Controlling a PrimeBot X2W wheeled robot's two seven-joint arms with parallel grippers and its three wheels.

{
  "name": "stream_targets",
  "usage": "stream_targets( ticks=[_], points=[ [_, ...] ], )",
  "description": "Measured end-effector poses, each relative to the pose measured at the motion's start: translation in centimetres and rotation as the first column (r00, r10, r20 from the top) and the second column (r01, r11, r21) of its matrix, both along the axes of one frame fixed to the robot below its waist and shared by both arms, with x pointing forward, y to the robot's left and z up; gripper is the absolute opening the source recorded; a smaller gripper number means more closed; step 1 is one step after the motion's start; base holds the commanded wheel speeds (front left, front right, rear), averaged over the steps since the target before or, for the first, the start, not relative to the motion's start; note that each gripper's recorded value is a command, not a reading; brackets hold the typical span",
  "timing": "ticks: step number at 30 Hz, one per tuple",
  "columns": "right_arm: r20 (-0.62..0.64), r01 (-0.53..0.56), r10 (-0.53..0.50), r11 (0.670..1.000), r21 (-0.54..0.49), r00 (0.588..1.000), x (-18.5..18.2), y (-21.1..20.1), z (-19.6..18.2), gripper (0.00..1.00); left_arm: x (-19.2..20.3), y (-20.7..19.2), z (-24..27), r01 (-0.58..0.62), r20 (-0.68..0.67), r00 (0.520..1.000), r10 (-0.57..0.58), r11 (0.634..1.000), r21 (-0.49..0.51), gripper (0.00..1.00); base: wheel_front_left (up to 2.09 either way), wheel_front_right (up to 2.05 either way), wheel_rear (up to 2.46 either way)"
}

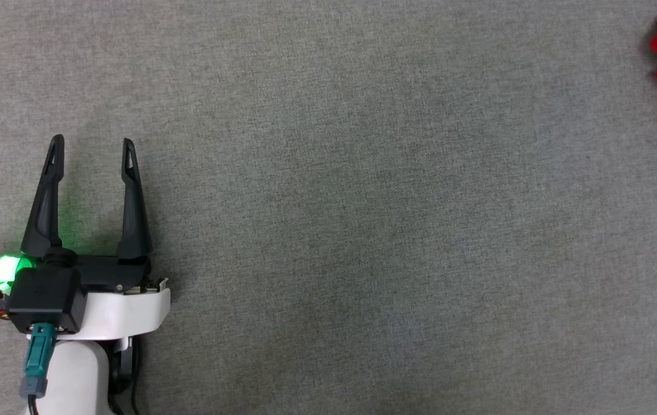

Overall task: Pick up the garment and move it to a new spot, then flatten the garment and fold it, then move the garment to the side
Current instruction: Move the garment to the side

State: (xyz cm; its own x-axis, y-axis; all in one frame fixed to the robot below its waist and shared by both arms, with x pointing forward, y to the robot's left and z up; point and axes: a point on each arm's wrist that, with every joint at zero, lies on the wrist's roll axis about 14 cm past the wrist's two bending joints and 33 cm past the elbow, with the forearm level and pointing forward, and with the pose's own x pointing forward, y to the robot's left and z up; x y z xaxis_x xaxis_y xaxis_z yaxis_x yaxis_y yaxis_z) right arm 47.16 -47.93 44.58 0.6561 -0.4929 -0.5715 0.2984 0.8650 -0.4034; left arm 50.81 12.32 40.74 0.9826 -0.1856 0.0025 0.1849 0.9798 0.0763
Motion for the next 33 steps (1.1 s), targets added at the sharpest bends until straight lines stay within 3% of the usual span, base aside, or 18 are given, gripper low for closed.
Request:
stream_targets(
  ticks=[1,2,11,16,20,21,30,33],
  points=[
    [0.003,0.000,0.000,1.000,-0.003,1.000,0.0,0.1,-0.1,0.76,0.0,0.0,0.0,-0.001,0.002,1.000,0.001,1.000,0.001,1.00,0.00,0.00,0.00],
    [0.003,0.000,0.000,1.000,-0.005,1.000,0.0,0.2,-0.2,1.00,0.1,0.0,0.1,-0.002,0.004,1.000,0.002,1.000,0.002,1.00,0.00,0.00,0.00],
    [0.134,-0.081,0.089,0.995,-0.061,0.987,0.6,2.1,2.5,1.00,-1.0,0.5,2.2,-0.025,0.021,0.999,0.024,1.000,0.005,1.00,0.00,0.00,0.00],
    [0.286,-0.172,0.202,0.977,-0.127,0.937,1.2,4.5,6.7,1.00,-2.8,1.3,4.0,-0.051,0.029,0.998,0.051,0.999,0.005,1.00,0.00,0.00,0.00],
    [0.425,-0.244,0.301,0.952,-0.183,0.853,1.9,7.6,10.3,1.00,-4.4,2.1,5.3,-0.076,0.037,0.996,0.075,0.997,0.011,1.00,0.00,0.00,0.00],
    [0.505,-0.307,0.372,0.928,-0.210,0.779,2.1,10.6,12.2,1.00,-5.5,2.9,6.2,-0.100,0.047,0.994,0.099,0.995,0.013,1.00,0.00,0.00,0.00],
    [0.710,-0.437,0.496,0.852,-0.287,0.500,0.6,19.5,17.4,1.00,-8.7,4.7,8.6,-0.156,0.078,0.985,0.155,0.988,0.015,1.00,0.00,0.00,0.00],
    [0.743,-0.478,0.507,0.831,-0.286,0.436,-0.6,22.4,17.5,1.00,-9.8,5.3,9.1,-0.175,0.083,0.981,0.173,0.985,0.015,1.00,0.00,0.00,0.00]
  ],
)
